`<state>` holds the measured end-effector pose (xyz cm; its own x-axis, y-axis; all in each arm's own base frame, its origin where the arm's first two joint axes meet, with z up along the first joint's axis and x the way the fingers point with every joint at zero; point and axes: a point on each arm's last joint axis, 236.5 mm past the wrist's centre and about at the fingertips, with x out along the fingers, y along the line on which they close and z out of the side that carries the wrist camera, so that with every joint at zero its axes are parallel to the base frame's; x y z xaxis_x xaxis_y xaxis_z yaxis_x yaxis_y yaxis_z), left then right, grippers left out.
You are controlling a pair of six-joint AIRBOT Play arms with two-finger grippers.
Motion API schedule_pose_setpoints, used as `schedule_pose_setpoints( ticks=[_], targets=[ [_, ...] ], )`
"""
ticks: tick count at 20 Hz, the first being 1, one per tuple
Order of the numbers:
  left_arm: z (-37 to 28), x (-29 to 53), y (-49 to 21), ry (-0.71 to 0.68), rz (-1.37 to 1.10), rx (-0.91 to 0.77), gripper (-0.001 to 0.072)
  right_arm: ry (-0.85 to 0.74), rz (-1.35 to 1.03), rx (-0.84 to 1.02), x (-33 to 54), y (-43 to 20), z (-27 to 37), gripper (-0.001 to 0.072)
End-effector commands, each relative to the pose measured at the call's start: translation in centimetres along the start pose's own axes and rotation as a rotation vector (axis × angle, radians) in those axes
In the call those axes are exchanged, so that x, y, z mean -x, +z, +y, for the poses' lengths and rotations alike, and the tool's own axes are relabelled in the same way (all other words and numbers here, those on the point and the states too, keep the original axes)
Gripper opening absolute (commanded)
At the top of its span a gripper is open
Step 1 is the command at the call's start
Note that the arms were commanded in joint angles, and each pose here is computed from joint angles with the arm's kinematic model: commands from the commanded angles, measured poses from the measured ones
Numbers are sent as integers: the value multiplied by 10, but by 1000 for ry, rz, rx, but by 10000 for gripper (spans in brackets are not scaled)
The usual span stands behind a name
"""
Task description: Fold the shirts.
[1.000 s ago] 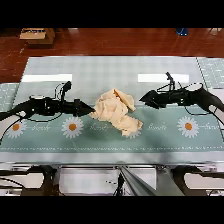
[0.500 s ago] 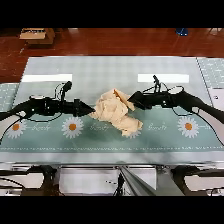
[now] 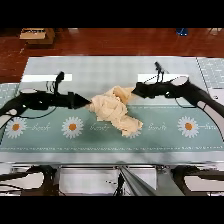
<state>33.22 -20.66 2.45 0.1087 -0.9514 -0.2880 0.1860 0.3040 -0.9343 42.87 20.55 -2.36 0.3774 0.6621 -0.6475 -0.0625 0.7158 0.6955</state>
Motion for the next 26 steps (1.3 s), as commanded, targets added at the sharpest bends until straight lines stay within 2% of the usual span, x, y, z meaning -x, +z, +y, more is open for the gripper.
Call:
schedule_pose_setpoints(
  ticks=[1, 5, 8, 12, 17, 21, 26],
  targets=[
    [-65, 42, 51, 13, -132, -163, 16, -44, -161, 178, 68, 59, 29, 28],
    [-190, 103, 103, 56, -294, -445, 16, -38, -420, 350, 172, 115, 95, 28],
    [-262, 141, 117, 202, -361, -610, 16, -39, -611, 469, 255, 137, 149, 28],
    [-336, 172, 99, 339, -409, -785, 16, -62, -828, 618, 353, 139, 217, 28],
    [-386, 180, 43, 374, -414, -875, 17, -75, -1043, 728, 454, 112, 283, 28],
    [-424, 183, -10, 386, -456, -975, 16, -113, -1152, 757, 509, 83, 307, 27],
    [-427, 191, -53, 471, -484, -927, 16, -153, -1182, 771, 528, 67, 310, 27]
  ],
)
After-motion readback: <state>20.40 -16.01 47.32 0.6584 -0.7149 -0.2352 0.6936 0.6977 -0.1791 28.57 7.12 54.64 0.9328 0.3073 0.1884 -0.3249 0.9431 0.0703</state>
